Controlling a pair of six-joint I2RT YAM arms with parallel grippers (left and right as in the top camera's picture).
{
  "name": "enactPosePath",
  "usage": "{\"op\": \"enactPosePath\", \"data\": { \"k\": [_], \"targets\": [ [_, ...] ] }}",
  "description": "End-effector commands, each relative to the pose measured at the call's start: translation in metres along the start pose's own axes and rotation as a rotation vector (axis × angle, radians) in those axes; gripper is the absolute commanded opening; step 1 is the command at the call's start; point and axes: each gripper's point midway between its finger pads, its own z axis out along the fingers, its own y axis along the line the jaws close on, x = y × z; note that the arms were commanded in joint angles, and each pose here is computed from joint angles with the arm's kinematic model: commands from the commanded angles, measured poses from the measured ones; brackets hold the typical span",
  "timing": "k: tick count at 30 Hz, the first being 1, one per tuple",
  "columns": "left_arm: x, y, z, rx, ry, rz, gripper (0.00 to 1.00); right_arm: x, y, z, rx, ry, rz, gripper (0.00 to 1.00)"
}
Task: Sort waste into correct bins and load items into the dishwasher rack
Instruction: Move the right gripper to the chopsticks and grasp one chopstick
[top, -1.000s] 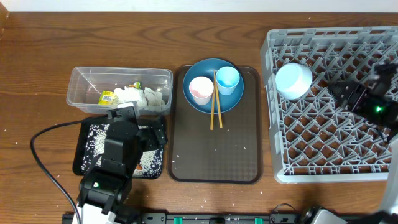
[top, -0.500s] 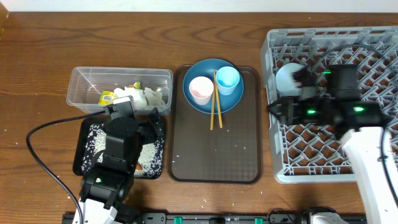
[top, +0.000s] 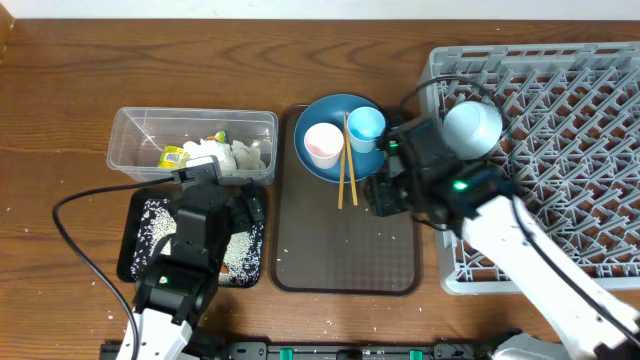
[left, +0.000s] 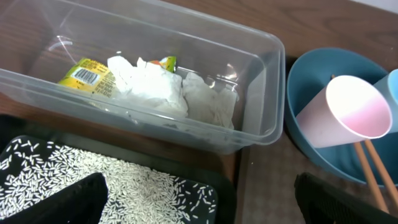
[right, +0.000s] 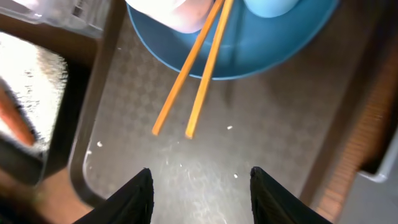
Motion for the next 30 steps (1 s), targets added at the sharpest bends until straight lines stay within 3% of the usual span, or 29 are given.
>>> {"op": "enactPosePath", "data": {
  "k": [1, 16, 26, 30],
  "targets": [
    [-0.003, 0.004, 0.002, -0.027, -0.002, 0.006, 0.98, 0.001, 0.002, 0.020, 0.044, 0.016, 0.017, 0.49],
    [0.016, 0.008, 0.021, -0.069, 0.089, 0.030, 0.98, 0.008, 0.007, 0.068, 0.038, 0.081, 0.044, 0.45],
    [0.023, 0.009, 0.027, -0.084, 0.122, 0.039, 0.98, 0.016, 0.011, 0.081, 0.043, 0.112, 0.027, 0.31],
    [0.024, 0.010, 0.028, -0.085, 0.125, 0.039, 0.98, 0.017, 0.011, 0.081, 0.044, 0.116, 0.027, 0.17]
  ]
}}
